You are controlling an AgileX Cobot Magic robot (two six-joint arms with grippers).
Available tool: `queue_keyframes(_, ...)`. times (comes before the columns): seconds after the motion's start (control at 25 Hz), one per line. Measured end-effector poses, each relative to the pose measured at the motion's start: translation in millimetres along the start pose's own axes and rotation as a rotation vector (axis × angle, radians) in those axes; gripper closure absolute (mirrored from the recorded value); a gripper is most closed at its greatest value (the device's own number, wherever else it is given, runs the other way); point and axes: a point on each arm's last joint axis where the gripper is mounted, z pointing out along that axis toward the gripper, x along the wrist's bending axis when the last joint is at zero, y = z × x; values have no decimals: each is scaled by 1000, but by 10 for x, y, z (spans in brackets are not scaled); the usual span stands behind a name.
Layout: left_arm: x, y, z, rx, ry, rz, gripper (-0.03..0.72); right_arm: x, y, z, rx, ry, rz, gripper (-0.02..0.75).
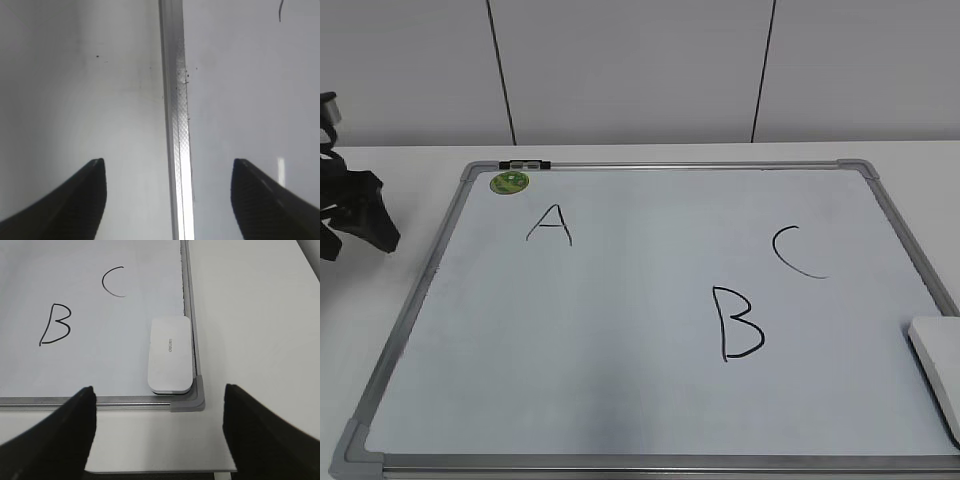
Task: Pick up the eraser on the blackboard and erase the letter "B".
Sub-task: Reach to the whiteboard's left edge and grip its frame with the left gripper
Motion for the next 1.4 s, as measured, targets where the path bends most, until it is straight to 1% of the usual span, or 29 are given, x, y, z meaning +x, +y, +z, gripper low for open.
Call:
queue_keyframes(0.12,46,56,256,46,-20,-3,140,0,0,0,0,0,0,151)
queue_keyframes(0.28,86,116,515,77,-46,-20,251,0,0,0,0,0,0,151)
queue_keyframes(0.4,102,129,689,103,-76,-28,281,0,0,0,0,0,0,151)
queue_keyframes(0.52,120,121,774,113,-81,-25,288,0,0,0,0,0,0,151)
queue_keyframes(0.88,156,182,835,53,-57,3,294,0,0,0,0,0,0,151)
queue_keyframes(1.12,186,199,974,77,-62,-2,298,0,0,0,0,0,0,151)
queue_keyframes(1.4,184,222,975,73,-64,0,300,0,0,0,0,0,0,151)
